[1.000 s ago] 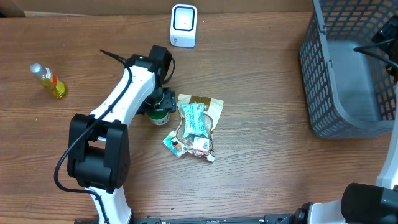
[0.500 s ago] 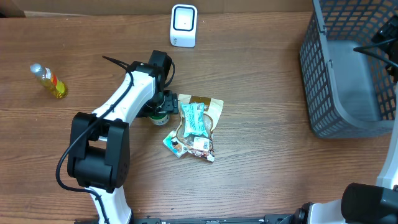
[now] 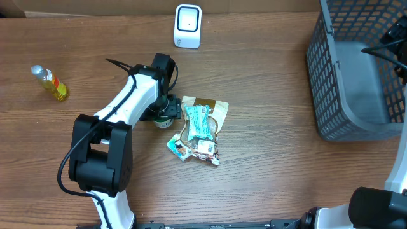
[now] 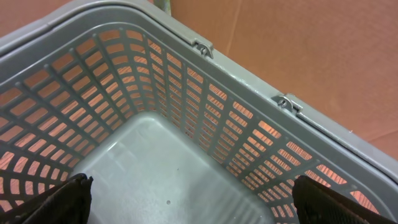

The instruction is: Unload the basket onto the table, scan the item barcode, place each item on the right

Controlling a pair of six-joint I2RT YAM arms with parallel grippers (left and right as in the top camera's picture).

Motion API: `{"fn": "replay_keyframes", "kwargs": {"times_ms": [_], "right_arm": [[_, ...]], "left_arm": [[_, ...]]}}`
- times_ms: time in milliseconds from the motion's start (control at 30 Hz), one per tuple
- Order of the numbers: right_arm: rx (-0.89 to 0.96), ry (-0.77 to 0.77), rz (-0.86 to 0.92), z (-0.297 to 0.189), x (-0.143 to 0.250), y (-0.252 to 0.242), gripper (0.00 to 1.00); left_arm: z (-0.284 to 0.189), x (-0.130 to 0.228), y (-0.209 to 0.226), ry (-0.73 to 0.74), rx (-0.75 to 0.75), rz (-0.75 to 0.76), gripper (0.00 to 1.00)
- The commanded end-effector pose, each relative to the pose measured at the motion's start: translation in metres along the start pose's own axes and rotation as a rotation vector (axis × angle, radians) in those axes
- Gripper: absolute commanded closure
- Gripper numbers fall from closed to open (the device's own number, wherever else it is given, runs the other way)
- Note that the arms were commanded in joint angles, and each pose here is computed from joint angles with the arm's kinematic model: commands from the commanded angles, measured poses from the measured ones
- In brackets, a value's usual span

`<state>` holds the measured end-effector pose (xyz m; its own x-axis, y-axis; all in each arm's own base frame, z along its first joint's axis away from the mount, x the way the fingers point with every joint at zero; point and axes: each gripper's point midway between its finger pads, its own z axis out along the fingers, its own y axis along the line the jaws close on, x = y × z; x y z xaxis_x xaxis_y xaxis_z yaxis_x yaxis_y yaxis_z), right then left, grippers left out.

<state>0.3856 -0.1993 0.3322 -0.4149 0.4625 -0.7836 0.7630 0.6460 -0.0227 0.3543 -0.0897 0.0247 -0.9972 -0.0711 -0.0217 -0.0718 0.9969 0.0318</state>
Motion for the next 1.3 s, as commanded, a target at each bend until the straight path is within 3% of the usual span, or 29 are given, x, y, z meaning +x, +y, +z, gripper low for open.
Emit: {"fn": "replay_keyframes", "kwargs": {"times_ms": [0,533,767,900,1133,1267], "right_arm": [[0.01,-0.014,0.0,-0.002,-0.004,-0.002,0.0],[0.01,-0.014,0.0,-0.002,-0.004,-0.002,0.0],[0.01,-0.014,0.0,-0.002,-0.004,-0.002,0.0],[0.01,-0.014,0.0,-0.002,-0.004,-0.002,0.0],[0.01,-0.014,0.0,-0.002,-0.004,-0.002,0.0],[0.01,-0.014,0.0,-0.002,-0.004,-0.002,0.0]], "left_arm": [[0.006,0.001,0.002,0.012,0.008,0.007,0.24],[0.002,-0.002,0.001,0.005,0.011,0.005,0.28],[-0.035,-0.012,-0.006,-0.032,0.051,0.003,0.3],[-0.057,-0.015,-0.011,-0.033,0.082,0.004,0.37],[-0.071,-0.01,-0.022,0.0,0.153,0.034,0.37],[-0.072,-0.002,-0.024,0.035,0.168,0.041,0.46]]}}
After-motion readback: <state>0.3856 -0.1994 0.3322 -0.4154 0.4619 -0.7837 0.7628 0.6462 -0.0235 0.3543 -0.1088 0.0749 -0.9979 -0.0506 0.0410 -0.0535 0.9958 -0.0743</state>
